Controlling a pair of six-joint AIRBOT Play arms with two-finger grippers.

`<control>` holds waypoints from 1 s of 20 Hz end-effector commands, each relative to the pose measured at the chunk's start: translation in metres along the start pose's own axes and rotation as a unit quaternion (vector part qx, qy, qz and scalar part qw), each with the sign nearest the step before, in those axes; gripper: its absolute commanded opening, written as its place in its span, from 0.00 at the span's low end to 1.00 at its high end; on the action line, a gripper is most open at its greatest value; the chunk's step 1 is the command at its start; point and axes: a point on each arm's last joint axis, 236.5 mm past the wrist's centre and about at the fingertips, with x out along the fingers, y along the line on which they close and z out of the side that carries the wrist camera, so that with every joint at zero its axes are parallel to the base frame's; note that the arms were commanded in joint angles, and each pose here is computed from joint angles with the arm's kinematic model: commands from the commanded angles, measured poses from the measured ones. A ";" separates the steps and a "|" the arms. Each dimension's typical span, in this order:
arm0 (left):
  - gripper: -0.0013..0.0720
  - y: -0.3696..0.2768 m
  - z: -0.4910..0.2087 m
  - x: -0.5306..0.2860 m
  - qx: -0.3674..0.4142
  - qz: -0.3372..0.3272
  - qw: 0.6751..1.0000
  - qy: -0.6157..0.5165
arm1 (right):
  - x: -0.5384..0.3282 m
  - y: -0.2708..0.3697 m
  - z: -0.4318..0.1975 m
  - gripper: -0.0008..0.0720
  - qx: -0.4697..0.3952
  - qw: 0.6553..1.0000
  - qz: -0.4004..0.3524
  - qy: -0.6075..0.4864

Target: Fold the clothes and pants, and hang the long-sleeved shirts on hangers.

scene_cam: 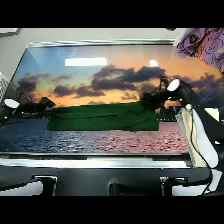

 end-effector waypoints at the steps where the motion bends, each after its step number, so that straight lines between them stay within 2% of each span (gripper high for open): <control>1: 0.89 0.001 0.021 -0.027 0.011 0.007 1.000 -0.011 | -0.046 -0.044 0.009 0.77 0.020 1.000 -0.008 0.013; 2: 0.89 0.007 0.027 -0.039 0.008 0.017 1.000 -0.017 | -0.055 -0.060 0.010 0.79 0.028 0.999 0.007 0.017; 4: 0.89 0.014 0.030 -0.053 0.008 0.028 0.999 -0.022 | -0.061 -0.072 0.005 0.91 0.032 0.997 0.067 0.034; 6: 0.89 0.015 0.026 -0.057 0.007 0.028 0.999 -0.014 | -0.056 -0.076 -0.005 0.92 0.035 0.990 0.124 0.054; 14: 0.89 0.012 0.022 -0.055 0.010 0.027 1.000 -0.008 | -0.006 -0.083 -0.014 0.94 0.042 0.982 0.160 0.086; 20: 0.89 0.012 0.023 -0.055 0.010 0.027 1.000 -0.009 | 0.021 -0.063 -0.026 0.93 0.068 0.967 0.215 0.117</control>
